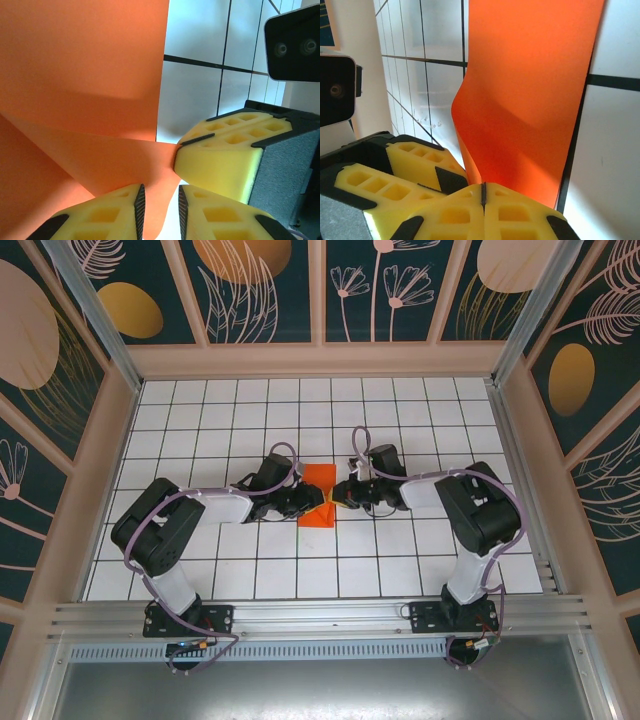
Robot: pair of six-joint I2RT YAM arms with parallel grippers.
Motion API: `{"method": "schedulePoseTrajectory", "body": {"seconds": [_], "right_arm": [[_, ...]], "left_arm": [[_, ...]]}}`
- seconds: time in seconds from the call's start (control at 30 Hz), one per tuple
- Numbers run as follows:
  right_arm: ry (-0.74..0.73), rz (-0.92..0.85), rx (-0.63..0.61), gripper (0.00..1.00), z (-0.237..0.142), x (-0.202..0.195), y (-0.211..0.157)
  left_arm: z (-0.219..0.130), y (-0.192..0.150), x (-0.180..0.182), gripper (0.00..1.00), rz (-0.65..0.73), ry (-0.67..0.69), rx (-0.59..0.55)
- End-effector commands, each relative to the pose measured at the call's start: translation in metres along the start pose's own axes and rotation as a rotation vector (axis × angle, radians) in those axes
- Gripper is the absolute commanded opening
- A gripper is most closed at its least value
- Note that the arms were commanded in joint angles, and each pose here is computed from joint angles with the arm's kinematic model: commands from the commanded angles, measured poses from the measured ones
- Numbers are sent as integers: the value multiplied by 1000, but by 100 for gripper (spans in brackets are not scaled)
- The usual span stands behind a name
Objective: Fold a paper plane with a square sheet of paper (pick it up from the middle)
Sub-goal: Fold the triangle a second time at the center of the table.
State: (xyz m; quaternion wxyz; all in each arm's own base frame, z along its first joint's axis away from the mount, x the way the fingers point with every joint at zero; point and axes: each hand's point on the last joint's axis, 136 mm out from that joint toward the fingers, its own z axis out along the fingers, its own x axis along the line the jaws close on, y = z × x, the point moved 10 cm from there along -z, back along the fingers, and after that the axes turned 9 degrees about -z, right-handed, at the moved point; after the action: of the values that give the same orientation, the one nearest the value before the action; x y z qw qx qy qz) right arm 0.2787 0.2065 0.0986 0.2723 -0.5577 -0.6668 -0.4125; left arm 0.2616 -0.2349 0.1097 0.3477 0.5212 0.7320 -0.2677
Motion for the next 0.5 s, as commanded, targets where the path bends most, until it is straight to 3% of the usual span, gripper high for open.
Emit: {"method": "schedulePoseTrajectory", "body": {"seconds": [0.0,0.47], "right_arm": [[-20,-47,-12,2,2,-3,9],[-82,-59,-6,1,2,-17,15]], "left_arm": [[-3,2,-15,27,45,-58,-3],[7,3,-12,22,24,-102,28]]}}
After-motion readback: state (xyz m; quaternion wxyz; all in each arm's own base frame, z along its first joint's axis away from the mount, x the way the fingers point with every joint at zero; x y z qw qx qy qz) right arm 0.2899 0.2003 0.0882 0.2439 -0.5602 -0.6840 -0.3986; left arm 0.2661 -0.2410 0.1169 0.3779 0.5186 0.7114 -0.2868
